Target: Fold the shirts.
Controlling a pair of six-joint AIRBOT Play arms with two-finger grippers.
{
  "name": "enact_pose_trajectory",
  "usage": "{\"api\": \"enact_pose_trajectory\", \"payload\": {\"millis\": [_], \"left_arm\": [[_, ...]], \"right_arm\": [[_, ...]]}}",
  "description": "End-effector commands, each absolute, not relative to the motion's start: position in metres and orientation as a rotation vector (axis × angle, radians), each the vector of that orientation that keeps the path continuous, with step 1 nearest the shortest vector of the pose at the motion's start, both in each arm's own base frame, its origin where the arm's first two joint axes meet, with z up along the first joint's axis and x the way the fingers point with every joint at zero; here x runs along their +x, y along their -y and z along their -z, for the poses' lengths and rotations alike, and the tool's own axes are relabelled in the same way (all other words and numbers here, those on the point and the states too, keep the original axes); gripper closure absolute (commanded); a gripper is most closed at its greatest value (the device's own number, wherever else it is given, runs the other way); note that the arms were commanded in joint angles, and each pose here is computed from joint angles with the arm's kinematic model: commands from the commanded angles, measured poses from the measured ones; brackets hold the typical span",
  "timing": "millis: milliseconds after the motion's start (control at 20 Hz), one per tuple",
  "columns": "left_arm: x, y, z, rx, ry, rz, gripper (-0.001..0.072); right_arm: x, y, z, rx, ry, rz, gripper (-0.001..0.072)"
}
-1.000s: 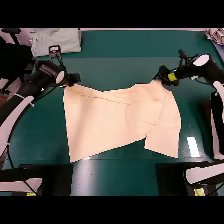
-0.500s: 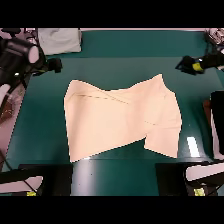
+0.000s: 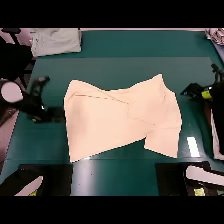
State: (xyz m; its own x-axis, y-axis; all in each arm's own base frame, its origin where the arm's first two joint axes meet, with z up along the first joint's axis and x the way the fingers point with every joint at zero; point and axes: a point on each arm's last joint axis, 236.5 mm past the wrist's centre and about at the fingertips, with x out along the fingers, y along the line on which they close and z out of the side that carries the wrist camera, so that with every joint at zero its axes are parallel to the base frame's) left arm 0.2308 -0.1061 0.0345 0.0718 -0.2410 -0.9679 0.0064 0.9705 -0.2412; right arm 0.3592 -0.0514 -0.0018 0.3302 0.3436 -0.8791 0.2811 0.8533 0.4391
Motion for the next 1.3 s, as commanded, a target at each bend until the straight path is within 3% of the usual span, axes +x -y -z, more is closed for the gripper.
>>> {"api": "enact_pose_trajectory", "payload": {"millis": [0,300,650,1050,1150,1250], "left_arm": [[0.191,0.139,-0.011,-0.298,-1.597,0.335,0.0066],[0.152,0.133,0.041,-0.355,-1.735,0.261,0.0066],[0.164,0.126,0.069,-0.399,-1.667,0.163,0.0067],[0.144,0.126,0.088,-0.422,-1.717,0.154,0.0072],[0.153,0.15,0.078,-0.502,-1.672,0.256,0.0283],[0.165,0.161,0.073,-0.567,-1.625,0.273,0.0288]], "right_arm": [[0.325,0.038,0.012,0.6,-1.292,-0.051,0.0024],[0.294,0.022,0.013,0.602,-1.288,-0.053,0.0024],[0.275,0.012,0.021,0.616,-1.324,-0.062,0.0024],[0.275,0.012,0.021,0.617,-1.326,-0.063,0.0024],[0.275,0.012,0.022,0.616,-1.326,-0.062,0.0024],[0.276,0.013,0.022,0.612,-1.321,-0.057,0.0024]]}}
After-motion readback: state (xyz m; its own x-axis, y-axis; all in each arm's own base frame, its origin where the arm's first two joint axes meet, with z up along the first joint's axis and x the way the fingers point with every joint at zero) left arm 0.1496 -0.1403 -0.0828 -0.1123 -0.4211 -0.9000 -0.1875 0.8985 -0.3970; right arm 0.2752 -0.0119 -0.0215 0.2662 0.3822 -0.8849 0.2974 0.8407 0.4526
